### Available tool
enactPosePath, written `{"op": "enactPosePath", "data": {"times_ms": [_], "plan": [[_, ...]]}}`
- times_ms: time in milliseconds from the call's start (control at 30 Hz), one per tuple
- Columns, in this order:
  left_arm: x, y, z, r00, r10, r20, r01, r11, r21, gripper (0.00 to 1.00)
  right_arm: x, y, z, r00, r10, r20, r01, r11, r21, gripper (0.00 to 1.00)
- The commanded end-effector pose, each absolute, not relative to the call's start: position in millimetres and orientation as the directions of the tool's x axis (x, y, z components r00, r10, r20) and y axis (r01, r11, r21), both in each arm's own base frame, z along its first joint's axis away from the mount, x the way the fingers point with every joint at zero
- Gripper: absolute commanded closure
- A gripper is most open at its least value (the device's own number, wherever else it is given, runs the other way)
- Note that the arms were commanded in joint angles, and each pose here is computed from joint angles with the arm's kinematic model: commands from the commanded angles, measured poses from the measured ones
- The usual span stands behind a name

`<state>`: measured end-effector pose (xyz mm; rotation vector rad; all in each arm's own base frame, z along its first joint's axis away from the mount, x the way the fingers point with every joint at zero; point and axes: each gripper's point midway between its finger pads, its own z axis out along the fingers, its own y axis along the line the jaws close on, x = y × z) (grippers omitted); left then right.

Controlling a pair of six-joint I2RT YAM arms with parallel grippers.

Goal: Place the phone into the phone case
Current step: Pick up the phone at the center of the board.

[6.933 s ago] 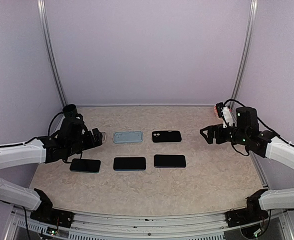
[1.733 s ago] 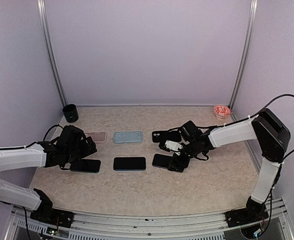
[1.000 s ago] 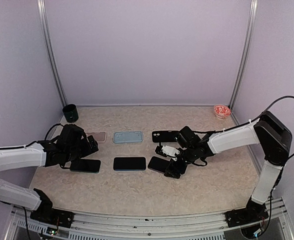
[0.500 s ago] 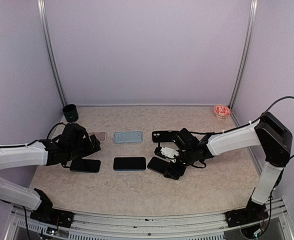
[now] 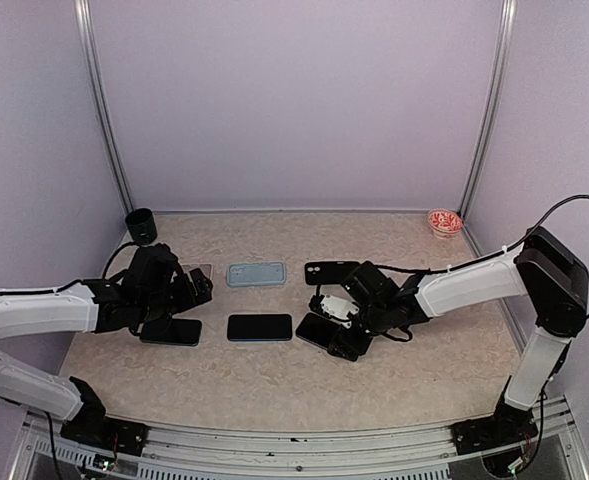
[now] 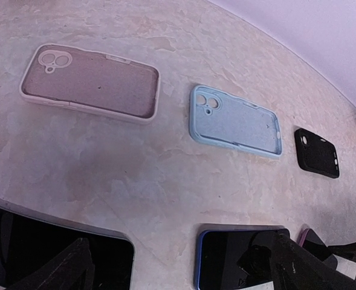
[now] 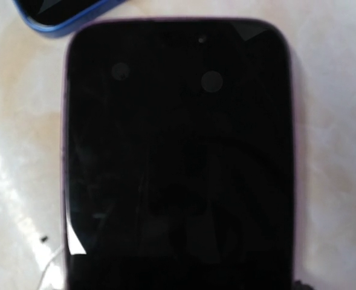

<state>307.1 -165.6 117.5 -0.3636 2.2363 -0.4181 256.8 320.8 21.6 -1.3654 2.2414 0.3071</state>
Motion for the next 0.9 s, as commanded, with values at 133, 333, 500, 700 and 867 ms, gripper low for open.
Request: {"op": "enactPosePath", "data": {"times_ms": [133, 333, 500, 700, 867], "plan": [[310.0, -213.0, 136.1, -0.647, -0.309, -0.697, 0.058, 0.892, -0.449, 0.01, 254.8, 296.2, 23.3, -0.367, -0.797, -0.480, -0.850, 0.497, -0.174, 0.39], [310.8, -244.9, 142.6, -0.668, -0.264, -0.695, 0.181, 0.849, -0.496, 0.01, 258.9, 303.2, 40.5, -0.328, -0.777, -0.538, -0.842, 0.498, -0.206, 0.39], [304.8, -273.2, 149.1, -0.679, -0.204, -0.705, 0.296, 0.802, -0.518, 0.01, 257.5, 312.2, 55.9, -0.270, -0.764, -0.586, -0.840, 0.485, -0.245, 0.39], [299.7, -297.0, 153.9, -0.685, -0.149, -0.713, 0.376, 0.766, -0.521, 0.02, 250.7, 324.1, 79.9, -0.177, -0.738, -0.651, -0.837, 0.461, -0.296, 0.38], [286.8, -322.0, 159.1, -0.694, -0.093, -0.714, 0.470, 0.693, -0.546, 0.04, 248.2, 331.6, 97.4, -0.115, -0.717, -0.688, -0.827, 0.453, -0.334, 0.38]]}}
